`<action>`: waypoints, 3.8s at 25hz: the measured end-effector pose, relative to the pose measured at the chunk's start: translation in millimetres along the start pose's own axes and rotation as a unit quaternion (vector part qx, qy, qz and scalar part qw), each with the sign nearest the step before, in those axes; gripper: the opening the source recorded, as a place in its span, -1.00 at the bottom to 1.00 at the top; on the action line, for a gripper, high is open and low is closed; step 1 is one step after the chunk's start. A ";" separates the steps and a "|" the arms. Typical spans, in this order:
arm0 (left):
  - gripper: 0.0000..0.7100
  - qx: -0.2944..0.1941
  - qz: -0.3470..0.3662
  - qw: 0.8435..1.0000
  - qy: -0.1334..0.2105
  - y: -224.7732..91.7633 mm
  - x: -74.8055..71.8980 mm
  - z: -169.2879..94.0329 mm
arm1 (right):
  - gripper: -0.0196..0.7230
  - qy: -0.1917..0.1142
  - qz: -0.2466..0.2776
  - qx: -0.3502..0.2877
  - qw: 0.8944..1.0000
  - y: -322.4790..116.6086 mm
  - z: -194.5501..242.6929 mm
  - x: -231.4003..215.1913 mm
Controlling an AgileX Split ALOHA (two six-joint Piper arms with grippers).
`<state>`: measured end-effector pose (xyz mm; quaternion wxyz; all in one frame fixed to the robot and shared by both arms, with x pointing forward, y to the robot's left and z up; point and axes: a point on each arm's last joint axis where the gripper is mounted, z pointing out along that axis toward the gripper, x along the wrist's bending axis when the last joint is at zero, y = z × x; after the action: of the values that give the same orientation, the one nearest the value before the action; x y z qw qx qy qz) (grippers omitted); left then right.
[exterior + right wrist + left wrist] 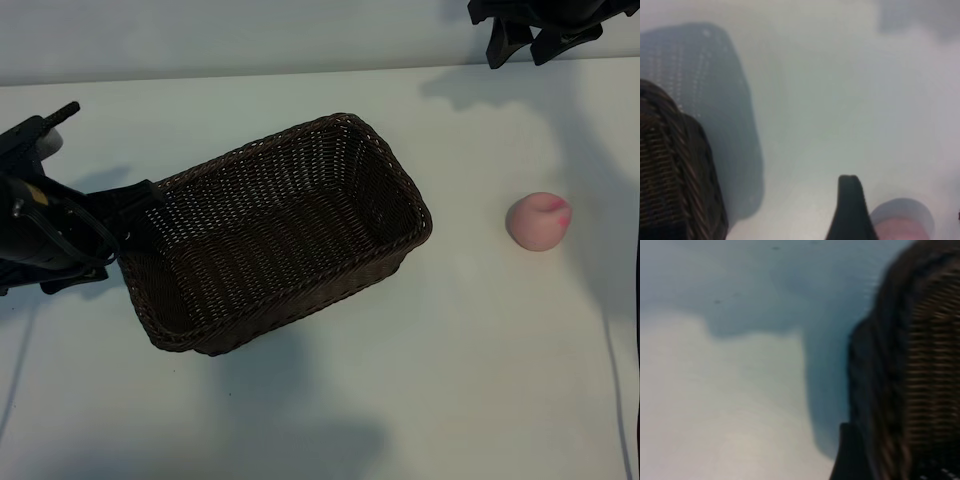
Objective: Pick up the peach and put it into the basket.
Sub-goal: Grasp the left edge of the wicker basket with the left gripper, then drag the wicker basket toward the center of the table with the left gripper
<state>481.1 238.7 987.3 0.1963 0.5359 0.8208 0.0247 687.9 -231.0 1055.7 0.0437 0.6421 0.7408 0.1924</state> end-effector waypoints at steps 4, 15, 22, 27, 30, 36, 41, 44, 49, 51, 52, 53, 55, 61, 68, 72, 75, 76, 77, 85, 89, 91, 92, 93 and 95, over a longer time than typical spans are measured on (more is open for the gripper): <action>0.48 0.001 0.006 1.000 0.000 0.3 -0.2 1.5 | 0.41 0.002 0.001 0.000 1.000 0.0 0.0 0.3; 0.48 0.024 -0.004 1.000 -0.001 6.3 -3.2 46.1 | 0.41 0.013 0.005 0.002 1.000 -0.3 -0.1 2.3; 0.48 0.052 -0.009 0.998 0.016 3.7 0.4 67.8 | 0.41 0.013 0.005 0.005 1.000 -1.0 -0.1 2.4; 0.46 0.058 -0.011 0.998 0.021 3.2 1.4 72.8 | 0.41 0.013 0.005 0.009 1.000 -1.6 -0.1 2.4; 0.24 0.056 -0.011 0.998 0.020 3.5 1.2 72.8 | 0.41 0.013 0.005 0.009 1.000 -1.6 -0.1 2.4; -0.57 0.054 -0.014 0.998 0.018 3.9 0.8 72.9 | 0.41 0.013 0.005 0.010 1.000 -1.8 -0.1 2.5; -0.57 0.052 -0.010 0.998 0.014 4.3 0.3 73.0 | 0.41 0.013 0.005 0.010 1.000 -1.8 -0.1 2.5; -0.57 0.053 0.000 0.999 0.003 4.4 -2.0 72.7 | 0.41 0.013 0.005 0.010 1.000 -1.8 -0.1 2.5; -0.57 0.066 0.061 0.995 -0.034 15.4 -19.6 62.7 | 0.41 0.013 0.005 0.010 1.000 -1.8 -0.1 2.5; -0.57 0.068 0.081 0.993 -0.047 22.1 -27.8 56.7 | 0.41 0.013 0.005 0.010 1.000 -1.8 -0.1 2.5; -0.57 0.065 0.089 0.993 -0.052 26.6 -32.3 53.0 | 0.41 0.013 0.005 0.010 1.000 -1.8 -0.1 2.5; -0.57 0.062 0.097 0.992 -0.057 31.1 -36.7 49.1 | 0.41 0.013 0.005 0.010 1.000 -1.8 -0.1 2.5; -0.57 0.058 0.112 0.990 -0.060 38.8 -43.5 41.8 | 0.41 0.013 0.005 0.010 1.000 -1.8 -0.1 2.5; -0.57 0.050 0.137 0.987 -0.062 68.6 -51.7 20.3 | 0.41 0.013 0.005 0.010 1.000 -1.8 -0.1 2.5; -0.57 0.073 0.146 0.985 -0.050 97.7 -55.1 41.5 | 0.41 0.013 0.005 0.010 1.000 -1.8 -0.1 2.5; -0.57 0.095 0.149 0.983 -0.045 104.6 -60.8 67.3 | 0.41 0.013 0.005 0.010 1.000 -1.8 -0.1 2.5; -0.57 0.106 0.156 0.981 -0.043 106.6 -66.7 83.5 | 0.41 0.013 0.005 0.010 1.000 -1.8 -0.1 2.5; -0.57 0.110 0.160 0.980 -0.044 106.3 -69.4 88.7 | 0.41 0.013 0.005 0.010 1.000 -1.8 -0.1 2.5; -0.57 0.113 0.164 0.979 -0.046 105.3 -72.7 92.8 | 0.41 0.013 0.005 0.010 1.000 -1.8 -0.1 2.5; -0.57 0.141 0.163 0.975 -0.054 94.4 -83.7 124.1 | 0.41 0.013 0.005 0.010 1.000 -1.8 -0.1 2.5; -0.57 0.137 0.162 0.976 -0.055 95.0 -84.1 124.5 | 0.41 0.013 0.005 0.010 1.000 -1.8 -0.1 2.5; -0.57 0.134 0.161 0.976 -0.056 95.6 -84.3 124.6 | 0.41 0.013 0.005 0.010 1.000 -1.8 -0.1 2.5; -0.57 0.132 0.159 0.977 -0.056 96.0 -84.5 124.7 | 0.41 0.013 0.005 0.010 1.000 -1.8 -0.1 2.5; -0.57 0.131 0.158 0.977 -0.056 96.2 -84.5 124.8 | 0.41 0.013 0.005 0.010 1.000 -1.8 -0.1 2.5; -0.57 0.131 0.156 0.977 -0.056 96.2 -84.5 124.8 | 0.41 0.013 0.005 0.010 1.000 -1.8 -0.1 2.5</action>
<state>637.7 183.1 921.5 0.1637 0.6792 0.7107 -0.0826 685.8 -228.8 1055.6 0.0264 0.6434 0.7401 0.1938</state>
